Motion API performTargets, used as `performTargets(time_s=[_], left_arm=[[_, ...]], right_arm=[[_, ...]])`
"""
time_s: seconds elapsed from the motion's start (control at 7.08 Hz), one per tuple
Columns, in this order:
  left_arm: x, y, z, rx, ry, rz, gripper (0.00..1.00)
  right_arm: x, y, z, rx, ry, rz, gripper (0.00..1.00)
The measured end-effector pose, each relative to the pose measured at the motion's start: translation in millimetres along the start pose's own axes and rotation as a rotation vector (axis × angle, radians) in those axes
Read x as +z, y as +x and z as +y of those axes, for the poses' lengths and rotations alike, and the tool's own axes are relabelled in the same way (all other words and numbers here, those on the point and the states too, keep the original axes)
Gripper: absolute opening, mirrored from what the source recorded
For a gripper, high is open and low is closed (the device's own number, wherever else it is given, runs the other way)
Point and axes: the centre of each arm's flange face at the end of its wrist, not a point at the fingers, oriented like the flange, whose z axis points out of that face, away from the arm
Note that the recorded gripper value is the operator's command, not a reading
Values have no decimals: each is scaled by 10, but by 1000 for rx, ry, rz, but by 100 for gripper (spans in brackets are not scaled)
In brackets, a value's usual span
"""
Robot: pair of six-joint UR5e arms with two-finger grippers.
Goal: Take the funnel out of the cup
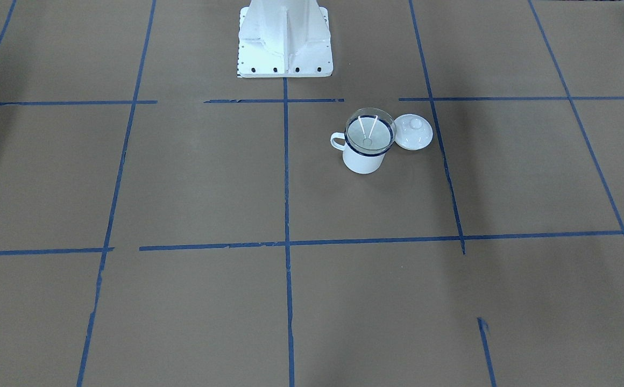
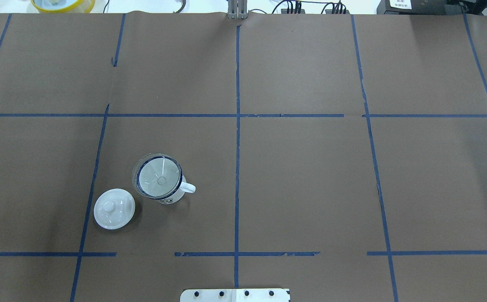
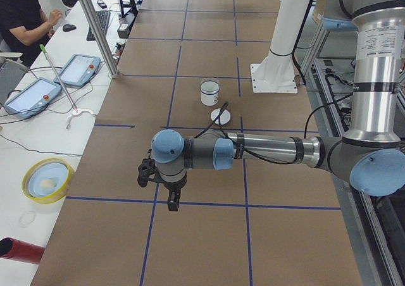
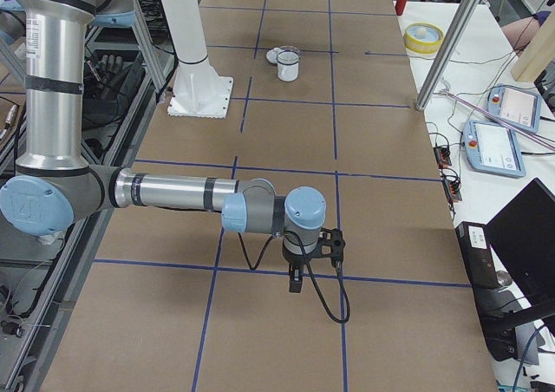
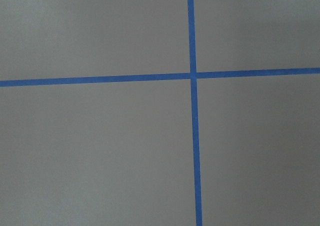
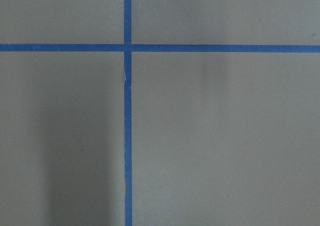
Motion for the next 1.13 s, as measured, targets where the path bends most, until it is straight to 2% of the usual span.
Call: performTargets(time_s=[0.57,1.13], left_arm=[[29,-105,15,-16,3,-7,100],[196,-303,261,28,55,-5,100]], right_arm=[[-3,-2,0,0,1,0,100],[-3,-3,-1,-1,1,0,100]])
